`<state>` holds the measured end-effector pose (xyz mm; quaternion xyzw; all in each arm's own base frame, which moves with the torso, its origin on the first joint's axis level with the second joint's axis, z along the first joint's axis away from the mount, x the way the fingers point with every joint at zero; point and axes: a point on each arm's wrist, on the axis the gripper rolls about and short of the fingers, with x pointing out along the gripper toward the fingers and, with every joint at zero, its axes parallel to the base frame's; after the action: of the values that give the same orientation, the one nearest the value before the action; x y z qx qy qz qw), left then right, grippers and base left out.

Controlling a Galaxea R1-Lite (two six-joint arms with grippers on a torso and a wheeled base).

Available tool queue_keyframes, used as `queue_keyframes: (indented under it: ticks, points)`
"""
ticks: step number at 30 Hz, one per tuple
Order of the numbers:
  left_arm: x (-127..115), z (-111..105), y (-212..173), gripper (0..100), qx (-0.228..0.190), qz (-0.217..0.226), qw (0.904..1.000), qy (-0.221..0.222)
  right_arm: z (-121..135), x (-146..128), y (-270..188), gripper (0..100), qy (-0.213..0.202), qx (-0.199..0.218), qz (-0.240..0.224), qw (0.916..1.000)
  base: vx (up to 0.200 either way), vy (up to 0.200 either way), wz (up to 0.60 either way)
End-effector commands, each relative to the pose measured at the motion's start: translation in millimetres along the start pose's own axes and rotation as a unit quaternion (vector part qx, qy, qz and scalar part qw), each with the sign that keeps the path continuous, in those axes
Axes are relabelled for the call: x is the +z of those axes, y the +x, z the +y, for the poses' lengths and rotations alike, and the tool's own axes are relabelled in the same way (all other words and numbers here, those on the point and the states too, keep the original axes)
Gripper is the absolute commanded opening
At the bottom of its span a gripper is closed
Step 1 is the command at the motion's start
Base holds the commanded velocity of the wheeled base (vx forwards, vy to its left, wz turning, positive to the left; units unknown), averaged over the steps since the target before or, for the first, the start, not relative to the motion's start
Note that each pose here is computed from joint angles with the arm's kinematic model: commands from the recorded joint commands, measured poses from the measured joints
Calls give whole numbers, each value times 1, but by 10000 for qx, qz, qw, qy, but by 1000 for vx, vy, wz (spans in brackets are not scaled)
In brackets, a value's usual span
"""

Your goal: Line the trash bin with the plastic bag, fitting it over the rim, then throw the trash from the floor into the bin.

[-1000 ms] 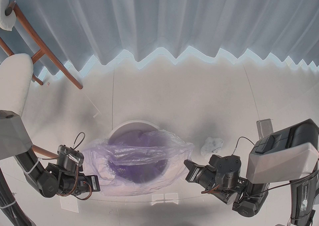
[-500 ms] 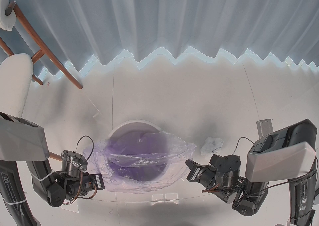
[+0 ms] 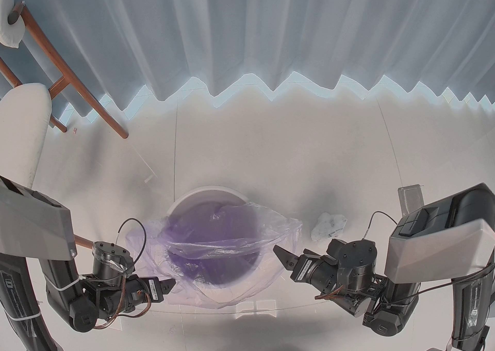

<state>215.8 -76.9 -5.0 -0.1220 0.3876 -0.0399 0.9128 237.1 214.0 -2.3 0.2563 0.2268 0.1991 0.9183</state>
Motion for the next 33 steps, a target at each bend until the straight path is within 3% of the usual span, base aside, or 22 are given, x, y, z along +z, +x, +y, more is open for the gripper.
queue_keyframes:
  ticks: [1,13,14,16,17,18,21,22,23,26,27,29,30,31,33]
  points:
    - [8,-5,-27,100,-269,-433,9987,1,8,4,-8,100,123,178,-63,9997,0,0,0]
    - [34,-13,-74,100,-915,-1439,9853,-54,16,8,-22,100,363,498,143,9980,0,0,0]
    - [47,-20,-91,100,-1385,-1841,9731,-34,19,12,-24,100,386,559,88,9976,0,0,0]
    - [71,-30,-112,100,-1877,-2482,9503,-49,22,16,-27,100,442,620,24,9971,0,0,0]
    - [71,-30,-112,100,-1877,-2482,9503,-49,22,16,-27,100,442,620,24,9971,0,0,0]
    - [87,-36,-133,100,-2167,-2909,9318,-79,26,21,-30,100,596,737,-13,9955,0,0,0]
    - [96,-39,-162,100,-2425,-3169,9168,-174,31,27,-33,100,753,892,-42,9932,0,0,0]
    - [96,-39,-162,100,-2425,-3169,9168,-174,31,27,-33,100,753,892,-42,9932,0,0,0]
    - [101,-44,-188,100,-2885,-3208,9018,-247,31,28,-34,100,793,941,-22,9924,0,0,0]
    - [99,-43,-223,100,-3416,-3065,8878,-353,31,28,-34,100,798,941,-11,9924,0,0,0]
    - [99,-42,-246,100,-3723,-2956,8790,-369,31,28,-34,100,806,941,-10,9923,0,0,0]
    - [97,-40,-258,100,-3859,-2811,8778,-392,31,28,-33,100,805,936,-5,9923,0,0,0]
    - [92,-36,-276,100,-4045,-2355,8825,-460,31,27,-33,100,796,931,0,9925,0,0,0]
    - [93,-35,-281,100,-4053,-2182,8864,-492,30,27,-33,100,795,926,5,9925,0,0,0]
    - [92,-36,-272,100,-3819,-1705,9068,-521,30,27,-32,100,795,926,5,9925,0,0,0]
